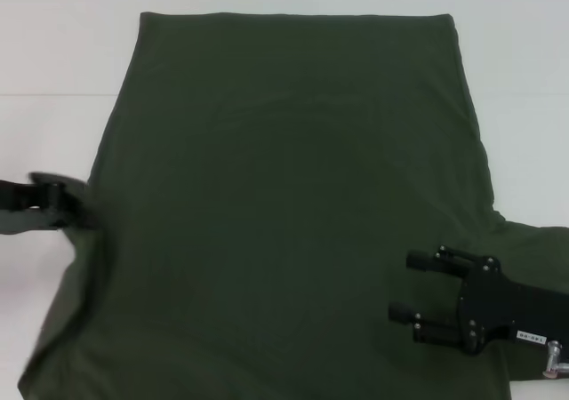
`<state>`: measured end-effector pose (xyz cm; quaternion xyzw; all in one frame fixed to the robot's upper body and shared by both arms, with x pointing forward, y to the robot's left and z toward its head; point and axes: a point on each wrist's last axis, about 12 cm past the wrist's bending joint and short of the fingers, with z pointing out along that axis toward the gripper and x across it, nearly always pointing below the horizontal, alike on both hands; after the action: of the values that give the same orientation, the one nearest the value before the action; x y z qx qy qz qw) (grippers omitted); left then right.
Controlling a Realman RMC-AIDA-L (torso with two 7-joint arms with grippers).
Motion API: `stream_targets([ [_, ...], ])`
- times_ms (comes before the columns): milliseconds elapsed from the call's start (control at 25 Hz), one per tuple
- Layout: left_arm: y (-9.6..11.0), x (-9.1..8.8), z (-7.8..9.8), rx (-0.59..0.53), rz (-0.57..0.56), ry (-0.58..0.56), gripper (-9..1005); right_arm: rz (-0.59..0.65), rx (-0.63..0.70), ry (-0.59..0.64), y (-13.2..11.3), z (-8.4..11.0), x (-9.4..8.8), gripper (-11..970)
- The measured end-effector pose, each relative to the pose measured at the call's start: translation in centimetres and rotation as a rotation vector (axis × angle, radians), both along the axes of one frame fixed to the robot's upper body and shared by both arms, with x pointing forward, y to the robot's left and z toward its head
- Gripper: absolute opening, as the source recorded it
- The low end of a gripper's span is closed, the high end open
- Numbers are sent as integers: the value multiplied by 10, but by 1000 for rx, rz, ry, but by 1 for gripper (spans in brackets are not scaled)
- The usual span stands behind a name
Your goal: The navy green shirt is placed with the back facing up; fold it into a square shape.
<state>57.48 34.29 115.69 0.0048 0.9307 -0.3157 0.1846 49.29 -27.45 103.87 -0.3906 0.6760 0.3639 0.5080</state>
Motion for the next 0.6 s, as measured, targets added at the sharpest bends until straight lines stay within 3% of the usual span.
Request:
stream_targets([
  [280,-17,-3,-19,-45,-18,41,49,-1,5,8,0,-1,-2,806],
  [600,-4,-13,-41,-158,47,102,140,-5,3,11,-1,-2,-3,806],
])
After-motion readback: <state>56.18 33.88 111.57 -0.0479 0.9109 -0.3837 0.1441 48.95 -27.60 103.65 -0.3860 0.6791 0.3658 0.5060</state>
